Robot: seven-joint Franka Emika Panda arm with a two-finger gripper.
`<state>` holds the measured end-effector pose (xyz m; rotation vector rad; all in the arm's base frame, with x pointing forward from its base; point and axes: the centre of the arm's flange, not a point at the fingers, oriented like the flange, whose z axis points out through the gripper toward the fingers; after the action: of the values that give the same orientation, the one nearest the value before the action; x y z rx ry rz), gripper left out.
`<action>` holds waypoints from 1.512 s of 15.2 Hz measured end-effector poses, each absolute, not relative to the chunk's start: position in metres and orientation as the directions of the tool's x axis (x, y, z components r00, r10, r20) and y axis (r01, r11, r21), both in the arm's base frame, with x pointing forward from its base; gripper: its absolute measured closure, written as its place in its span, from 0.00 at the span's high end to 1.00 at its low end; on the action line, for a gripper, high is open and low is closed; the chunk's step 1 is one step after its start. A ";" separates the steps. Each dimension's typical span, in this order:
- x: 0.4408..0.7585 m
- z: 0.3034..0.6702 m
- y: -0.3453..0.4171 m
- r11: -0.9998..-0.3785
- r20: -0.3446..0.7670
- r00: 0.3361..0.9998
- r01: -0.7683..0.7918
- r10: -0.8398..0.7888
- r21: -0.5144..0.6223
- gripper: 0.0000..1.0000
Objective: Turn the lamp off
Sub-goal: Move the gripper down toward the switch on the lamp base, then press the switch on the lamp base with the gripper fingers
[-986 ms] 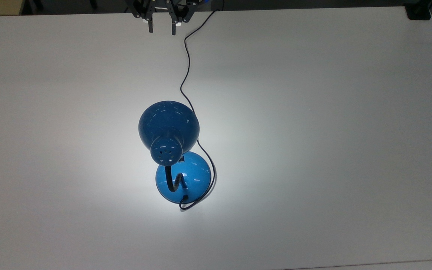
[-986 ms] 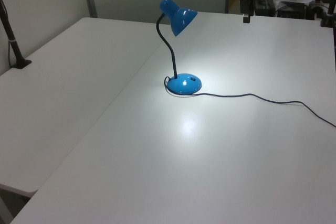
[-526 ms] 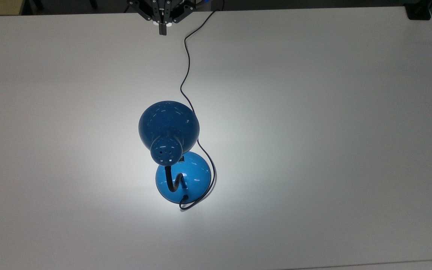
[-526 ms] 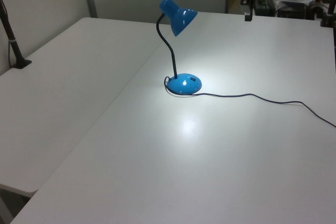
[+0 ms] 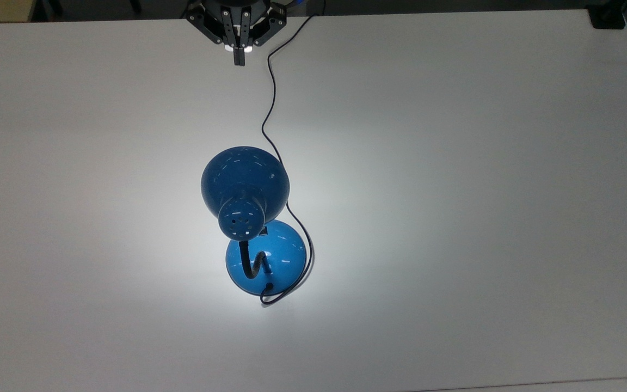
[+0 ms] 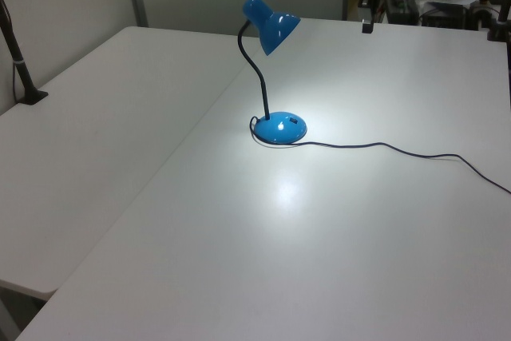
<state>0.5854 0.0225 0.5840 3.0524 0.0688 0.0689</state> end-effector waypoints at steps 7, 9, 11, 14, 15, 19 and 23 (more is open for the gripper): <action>0.612 0.512 0.026 -0.995 0.143 0.987 0.060 0.071 0.078 0.01; 0.621 0.483 0.026 -0.995 0.180 0.981 0.064 0.077 0.073 0.01; 0.634 0.456 0.026 -0.996 0.216 0.973 0.066 0.079 0.066 0.01; 0.648 0.417 0.024 -0.996 0.287 0.954 0.068 0.082 0.056 0.01; 0.651 0.404 0.024 -0.996 0.313 0.946 0.071 0.084 0.053 0.01; 0.654 0.366 0.027 -0.995 0.392 0.915 0.088 0.098 0.045 0.01; 0.662 0.337 0.029 -0.991 0.452 0.882 0.122 0.132 0.053 0.01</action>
<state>0.6618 0.0289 0.3374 3.0256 0.2039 0.7290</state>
